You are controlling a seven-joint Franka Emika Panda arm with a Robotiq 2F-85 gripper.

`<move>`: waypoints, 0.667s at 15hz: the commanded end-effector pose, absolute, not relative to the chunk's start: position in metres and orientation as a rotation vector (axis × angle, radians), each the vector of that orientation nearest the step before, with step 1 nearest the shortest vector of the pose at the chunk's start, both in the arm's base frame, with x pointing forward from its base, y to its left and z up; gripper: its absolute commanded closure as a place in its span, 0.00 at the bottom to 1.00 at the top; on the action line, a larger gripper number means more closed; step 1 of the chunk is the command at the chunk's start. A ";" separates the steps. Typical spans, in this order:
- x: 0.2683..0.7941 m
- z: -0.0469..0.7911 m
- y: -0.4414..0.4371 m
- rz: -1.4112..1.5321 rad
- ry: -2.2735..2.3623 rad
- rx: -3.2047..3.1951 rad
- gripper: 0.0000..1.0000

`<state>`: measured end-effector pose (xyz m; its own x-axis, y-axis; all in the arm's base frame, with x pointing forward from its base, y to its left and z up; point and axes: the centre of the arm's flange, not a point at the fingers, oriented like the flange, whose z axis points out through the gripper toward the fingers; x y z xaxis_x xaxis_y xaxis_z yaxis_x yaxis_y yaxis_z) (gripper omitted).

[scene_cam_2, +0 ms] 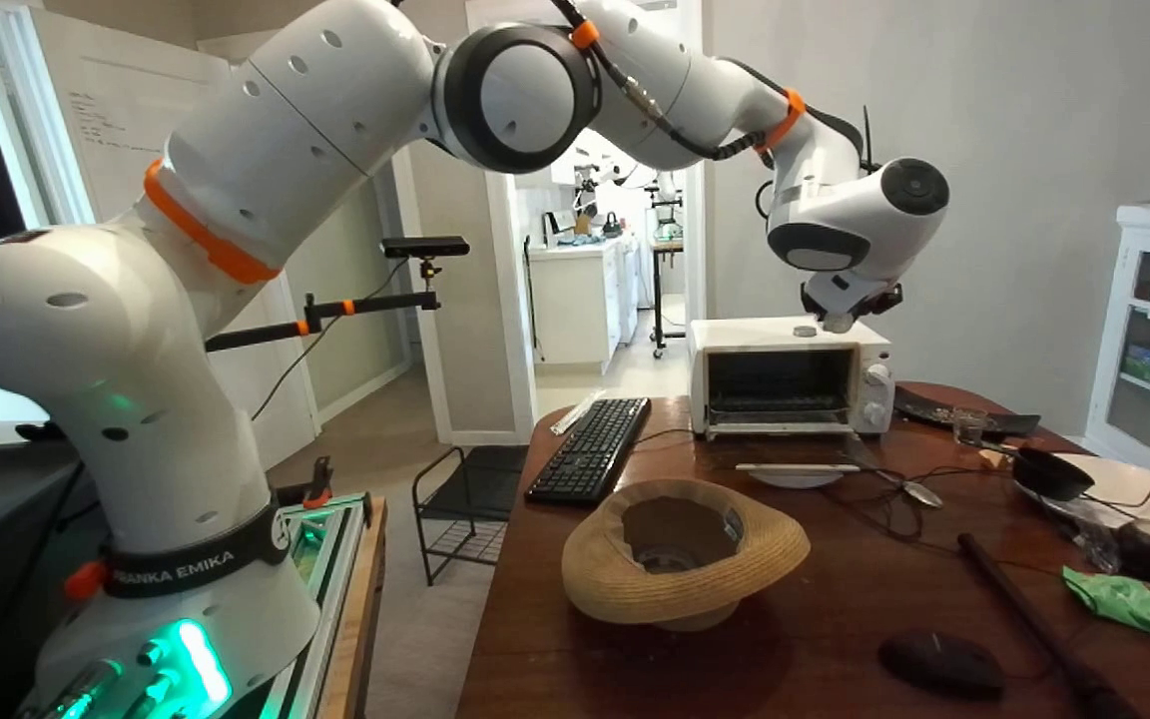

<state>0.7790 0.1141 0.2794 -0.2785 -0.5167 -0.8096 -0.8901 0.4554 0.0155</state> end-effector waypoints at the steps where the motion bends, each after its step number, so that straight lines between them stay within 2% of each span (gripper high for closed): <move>1: 0.773 0.282 0.157 0.578 1.855 -1.246 0.77; 6: 0.777 0.279 0.217 0.605 1.819 -1.353 0.77; 10: 0.760 0.283 0.243 0.624 1.769 -1.359 0.77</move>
<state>0.7605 0.2299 0.2814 -0.1296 -0.5691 -0.8120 -0.9505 0.3044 -0.0617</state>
